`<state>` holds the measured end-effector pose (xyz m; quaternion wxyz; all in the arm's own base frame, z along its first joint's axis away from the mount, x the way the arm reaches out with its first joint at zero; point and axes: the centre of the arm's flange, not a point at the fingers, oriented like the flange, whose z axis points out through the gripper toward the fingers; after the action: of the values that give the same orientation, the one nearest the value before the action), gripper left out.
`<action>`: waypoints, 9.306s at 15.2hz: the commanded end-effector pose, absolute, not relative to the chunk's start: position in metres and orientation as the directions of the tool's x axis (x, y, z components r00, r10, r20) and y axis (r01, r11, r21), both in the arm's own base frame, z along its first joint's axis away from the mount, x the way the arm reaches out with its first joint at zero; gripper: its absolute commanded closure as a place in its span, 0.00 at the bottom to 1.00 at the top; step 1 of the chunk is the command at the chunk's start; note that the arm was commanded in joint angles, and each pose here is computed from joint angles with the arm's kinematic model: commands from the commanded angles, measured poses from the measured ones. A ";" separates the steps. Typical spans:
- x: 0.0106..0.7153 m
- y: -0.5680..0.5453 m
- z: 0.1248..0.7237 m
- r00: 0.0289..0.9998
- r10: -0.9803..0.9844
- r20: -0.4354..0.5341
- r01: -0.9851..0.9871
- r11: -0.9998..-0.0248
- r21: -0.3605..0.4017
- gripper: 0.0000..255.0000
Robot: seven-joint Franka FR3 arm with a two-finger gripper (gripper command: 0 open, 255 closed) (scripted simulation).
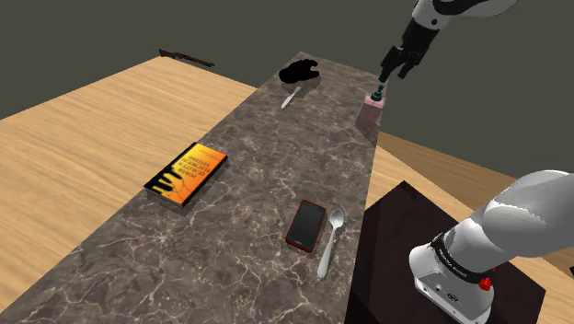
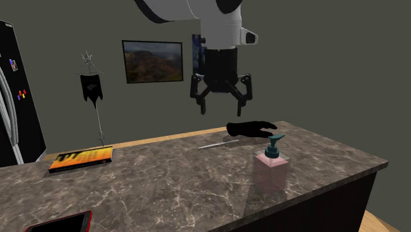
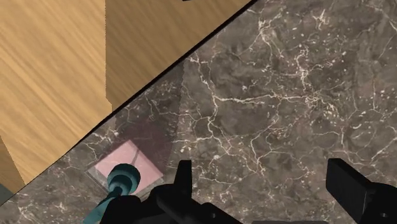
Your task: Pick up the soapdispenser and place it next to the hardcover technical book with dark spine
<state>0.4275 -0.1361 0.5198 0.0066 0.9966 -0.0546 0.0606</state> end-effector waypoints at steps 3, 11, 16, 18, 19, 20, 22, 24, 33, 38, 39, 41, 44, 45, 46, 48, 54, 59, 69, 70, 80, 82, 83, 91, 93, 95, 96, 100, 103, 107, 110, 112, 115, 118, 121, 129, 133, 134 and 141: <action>0.450 -0.176 0.496 0.984 -0.129 0.126 -0.133 -0.991 0.026 0.00; 0.493 -0.254 0.450 0.976 -0.172 0.135 -0.181 -0.982 0.061 0.00; 0.508 -0.284 0.424 0.973 -0.186 0.139 -0.198 -0.978 0.073 0.00; 0.509 -0.285 0.414 0.973 -0.186 0.139 -0.198 -0.978 0.073 0.00; 0.510 -0.286 0.408 0.973 -0.186 0.139 -0.198 -0.978 0.073 0.00; 0.511 -0.286 0.403 0.973 -0.186 0.139 -0.198 -0.978 0.073 0.00; 0.512 -0.287 0.395 0.973 -0.186 0.139 -0.198 -0.978 0.073 0.00; 0.512 -0.287 0.395 0.973 -0.186 0.139 -0.198 -0.978 0.073 0.00; 0.512 -0.287 0.395 0.973 -0.186 0.139 -0.198 -0.978 0.073 1.00; 0.512 -0.287 0.395 0.973 -0.186 0.139 -0.198 -0.978 0.073 1.00; 0.512 -0.287 0.395 0.973 -0.186 0.139 -0.198 -0.978 0.073 1.00; 0.512 -0.287 0.405 0.973 -0.186 0.139 -0.198 -0.978 0.073 1.00; 0.512 -0.287 0.421 0.973 -0.186 0.139 -0.198 -0.978 0.073 1.00; 0.512 -0.287 0.427 0.973 -0.186 0.139 -0.198 -0.978 0.073 1.00; 0.512 -0.287 0.432 0.973 -0.186 0.139 -0.198 -0.978 0.073 1.00; 0.512 -0.287 0.442 0.973 -0.186 0.139 -0.198 -0.978 0.073 1.00; 0.512 -0.287 0.474 0.973 -0.186 0.139 -0.198 -0.978 0.073 1.00; 0.512 -0.287 0.500 0.973 -0.186 0.139 -0.198 -0.978 0.073 1.00; 0.512 -0.287 0.553 0.973 -0.186 0.139 -0.198 -0.978 0.073 1.00; 0.512 -0.287 0.559 0.973 -0.186 0.139 -0.198 -0.978 0.073 1.00; 0.512 -0.287 0.611 0.973 -0.186 0.139 -0.198 -0.978 0.073 1.00; 0.512 -0.287 0.622 0.973 -0.186 0.139 -0.198 -0.978 0.073 1.00; 0.512 -0.287 0.627 0.973 -0.186 0.139 -0.198 -0.978 0.073 1.00; 0.509 -0.261 0.656 0.973 -0.186 0.139 -0.198 -0.978 0.073 1.00; 0.506 -0.235 0.656 0.973 -0.186 0.139 -0.198 -0.978 0.073 1.00; 0.503 -0.208 0.656 0.973 -0.186 0.139 -0.198 -0.978 0.073 1.00; 0.501 -0.195 0.656 0.973 -0.186 0.139 -0.198 -0.978 0.073 1.00; 0.495 -0.143 0.656 0.973 -0.186 0.139 -0.198 -0.978 0.073 1.00; 0.491 -0.104 0.656 0.973 -0.186 0.139 -0.198 -0.978 0.073 1.00; 0.485 -0.051 0.656 0.973 -0.186 0.139 -0.198 -0.978 0.073 1.00; 0.480 -0.012 0.656 0.973 -0.186 0.139 -0.198 -0.978 0.073 1.00; 0.477 0.014 0.657 0.973 -0.186 0.139 -0.198 -0.978 0.073 1.00; 0.473 0.054 0.657 0.973 -0.186 0.139 -0.198 -0.978 0.073 1.00; 0.468 0.093 0.657 0.973 -0.186 0.139 -0.198 -0.978 0.073 1.00; 0.464 0.132 0.657 0.973 -0.186 0.139 -0.198 -0.978 0.073 1.00; 0.452 0.237 0.657 0.973 -0.186 0.139 -0.198 -0.978 0.073 1.00; 0.445 0.290 0.657 0.973 -0.186 0.139 -0.198 -0.978 0.073 1.00; 0.444 0.303 0.657 0.973 -0.186 0.139 -0.198 -0.978 0.073 1.00; 0.433 0.395 0.658 0.973 -0.186 0.139 -0.198 -0.978 0.073 1.00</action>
<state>0.4355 0.3820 0.6561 0.0437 0.9923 -0.0955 0.0655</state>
